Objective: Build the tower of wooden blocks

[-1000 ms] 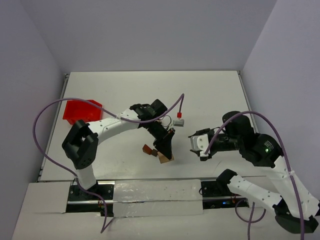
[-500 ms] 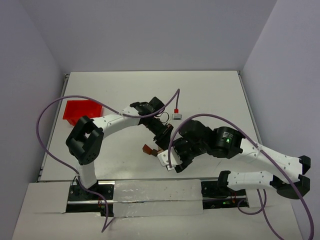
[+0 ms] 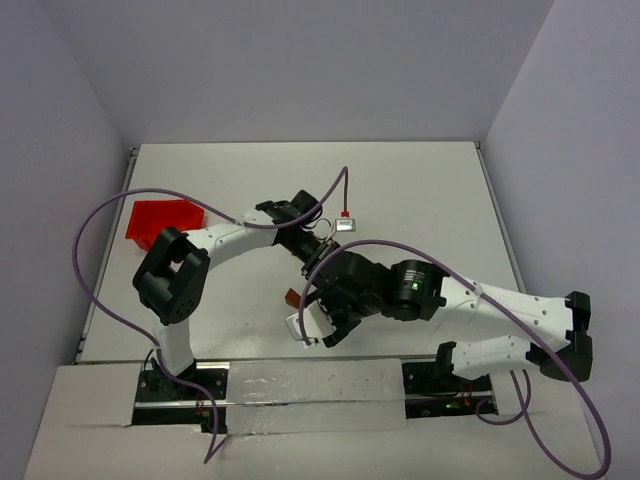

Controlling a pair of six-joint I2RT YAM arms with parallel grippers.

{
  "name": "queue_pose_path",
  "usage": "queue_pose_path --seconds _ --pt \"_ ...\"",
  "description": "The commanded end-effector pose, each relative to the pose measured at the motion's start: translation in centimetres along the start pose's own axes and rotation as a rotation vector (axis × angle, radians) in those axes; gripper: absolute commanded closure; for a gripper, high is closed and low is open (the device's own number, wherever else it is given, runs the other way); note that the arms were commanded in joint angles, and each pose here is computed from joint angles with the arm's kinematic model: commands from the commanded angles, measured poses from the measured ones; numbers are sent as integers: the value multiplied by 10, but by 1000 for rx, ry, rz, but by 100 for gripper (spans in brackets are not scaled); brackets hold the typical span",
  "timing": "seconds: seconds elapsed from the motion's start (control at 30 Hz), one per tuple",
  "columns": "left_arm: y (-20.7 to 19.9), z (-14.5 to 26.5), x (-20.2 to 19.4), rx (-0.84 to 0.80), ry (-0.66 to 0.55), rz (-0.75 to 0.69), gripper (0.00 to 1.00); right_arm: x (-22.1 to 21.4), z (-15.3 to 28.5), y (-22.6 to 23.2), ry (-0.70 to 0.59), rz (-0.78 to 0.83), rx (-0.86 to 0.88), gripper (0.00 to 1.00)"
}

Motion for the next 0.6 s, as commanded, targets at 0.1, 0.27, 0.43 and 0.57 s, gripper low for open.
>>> queue_pose_path --seconds 0.1,0.27,0.43,0.57 --pt "-5 -1 3 -47 -8 -20 99 -4 -15 -11 43 30 -28 42" --pt "-2 -2 5 -17 -15 36 99 -10 -25 -10 85 8 0 43" --pt "-1 -2 2 -12 -14 38 99 -11 -26 -10 93 -8 -4 42" --pt "-1 -2 2 -18 -13 32 100 -19 -28 -4 119 0 -2 42"
Point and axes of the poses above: each gripper's point midway between its finger pads, its own z axis back along the fingers, its own y axis along the line the jaws close on, x = y × z, the point moved 2 cm from there along z, back along the fingers, and after that the axes turned 8 degrees about z, right-handed, at the moved point
